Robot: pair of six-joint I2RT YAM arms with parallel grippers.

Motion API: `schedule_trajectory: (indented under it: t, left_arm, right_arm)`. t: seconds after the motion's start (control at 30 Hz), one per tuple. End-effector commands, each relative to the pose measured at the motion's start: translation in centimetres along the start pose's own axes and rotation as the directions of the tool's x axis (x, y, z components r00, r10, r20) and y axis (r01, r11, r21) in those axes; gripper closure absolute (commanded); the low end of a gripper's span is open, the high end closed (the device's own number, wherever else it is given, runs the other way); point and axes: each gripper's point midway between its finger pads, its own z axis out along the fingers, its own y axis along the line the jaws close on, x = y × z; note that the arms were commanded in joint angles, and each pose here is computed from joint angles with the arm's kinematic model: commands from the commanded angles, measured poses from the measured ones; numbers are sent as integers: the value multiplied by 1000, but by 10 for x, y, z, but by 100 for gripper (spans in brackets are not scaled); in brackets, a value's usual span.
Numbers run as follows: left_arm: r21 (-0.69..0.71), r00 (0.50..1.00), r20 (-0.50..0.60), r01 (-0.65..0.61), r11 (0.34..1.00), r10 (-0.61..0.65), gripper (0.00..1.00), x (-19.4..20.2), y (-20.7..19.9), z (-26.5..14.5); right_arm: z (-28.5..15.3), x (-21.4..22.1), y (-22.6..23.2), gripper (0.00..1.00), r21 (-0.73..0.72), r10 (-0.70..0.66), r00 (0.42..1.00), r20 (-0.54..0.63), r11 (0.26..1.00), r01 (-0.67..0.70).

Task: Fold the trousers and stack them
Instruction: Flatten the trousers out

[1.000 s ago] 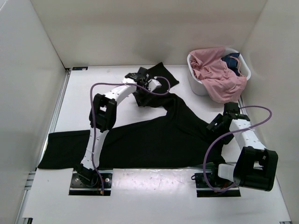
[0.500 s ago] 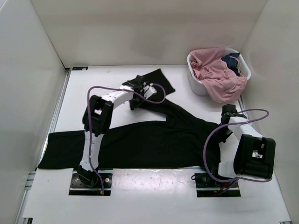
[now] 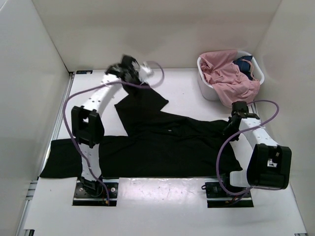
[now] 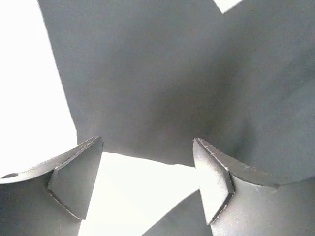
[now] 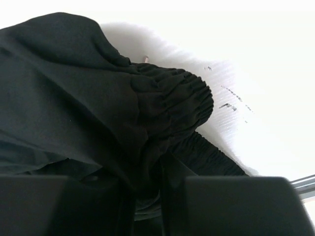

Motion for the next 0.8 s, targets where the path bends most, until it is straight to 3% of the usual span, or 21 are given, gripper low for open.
schedule_trajectory:
  t: [0.0,0.13,0.47,0.57,0.63,0.67,0.77]
  left_arm:
    - [-110,959,215,210,971,-183,14,-40,83,-26]
    - [-147,944,232,271,951,-233,12,-54,134,25]
    - [-36,915,342,241,970,-214,5,-83,126,111]
    - [-67,912,313,299,952,-264,4,-73,134,134]
    - [-112,916,279,328,938,-287,5,-60,140,144]
    - [-110,923,241,334,936,-301,8,-46,136,157]
    - [-95,937,179,320,943,-300,54,-25,123,169]
  right_arm:
    - [-18,-14,3,75,-22,-54,997,53,998,56]
    - [-27,-20,-2,63,3,-75,995,69,997,75]
    - [-33,-23,-6,59,31,-109,992,60,994,107]
    - [-33,-27,-14,59,60,-82,994,69,995,78]
    - [-32,-31,-15,52,59,-60,995,83,997,55]
    - [-32,-35,-16,49,57,-48,994,96,997,43]
    - [-27,-42,-13,33,35,-30,995,97,999,27]
